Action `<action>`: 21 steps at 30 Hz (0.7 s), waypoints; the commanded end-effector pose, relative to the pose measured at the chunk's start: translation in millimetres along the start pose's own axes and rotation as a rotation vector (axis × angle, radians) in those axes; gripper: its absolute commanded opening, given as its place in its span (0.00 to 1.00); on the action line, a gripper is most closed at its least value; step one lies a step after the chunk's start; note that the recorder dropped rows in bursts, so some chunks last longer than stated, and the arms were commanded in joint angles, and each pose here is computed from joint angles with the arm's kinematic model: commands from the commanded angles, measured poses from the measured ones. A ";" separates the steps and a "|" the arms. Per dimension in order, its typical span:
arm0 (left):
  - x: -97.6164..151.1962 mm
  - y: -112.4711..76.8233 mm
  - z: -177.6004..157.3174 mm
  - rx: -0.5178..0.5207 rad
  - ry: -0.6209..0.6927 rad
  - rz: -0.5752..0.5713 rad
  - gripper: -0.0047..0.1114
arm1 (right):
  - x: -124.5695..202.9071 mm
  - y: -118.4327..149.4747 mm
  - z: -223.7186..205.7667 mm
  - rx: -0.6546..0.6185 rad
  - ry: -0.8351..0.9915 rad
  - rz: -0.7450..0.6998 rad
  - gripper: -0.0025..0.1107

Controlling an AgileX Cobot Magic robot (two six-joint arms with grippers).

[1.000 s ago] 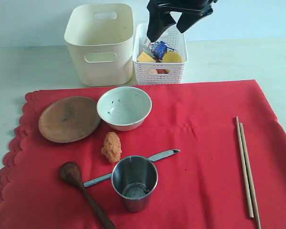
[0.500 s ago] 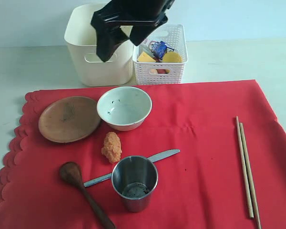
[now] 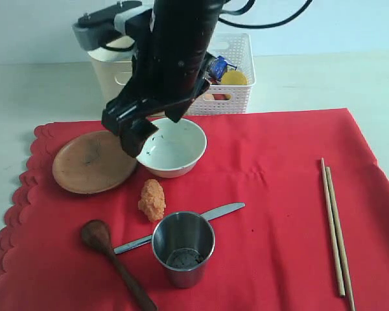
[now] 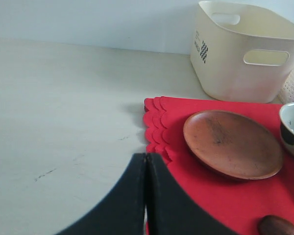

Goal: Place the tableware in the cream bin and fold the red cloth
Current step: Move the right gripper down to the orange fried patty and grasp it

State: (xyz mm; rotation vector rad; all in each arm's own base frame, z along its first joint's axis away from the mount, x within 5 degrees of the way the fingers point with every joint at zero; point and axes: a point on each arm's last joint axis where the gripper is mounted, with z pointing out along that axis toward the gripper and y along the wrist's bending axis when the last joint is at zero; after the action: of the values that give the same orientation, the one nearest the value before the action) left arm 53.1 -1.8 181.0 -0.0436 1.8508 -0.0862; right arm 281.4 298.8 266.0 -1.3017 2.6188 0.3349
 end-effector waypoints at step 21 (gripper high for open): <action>-0.2 0.3 0.0 -0.004 -0.012 0.000 0.04 | 20.6 4.9 46.1 -0.015 -0.020 0.128 0.71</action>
State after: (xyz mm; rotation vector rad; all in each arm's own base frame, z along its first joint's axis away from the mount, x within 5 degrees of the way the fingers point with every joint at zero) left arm 53.1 -1.8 181.0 -0.0436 1.8508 -0.0862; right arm 270.2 297.5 218.9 -1.1523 2.6788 0.3533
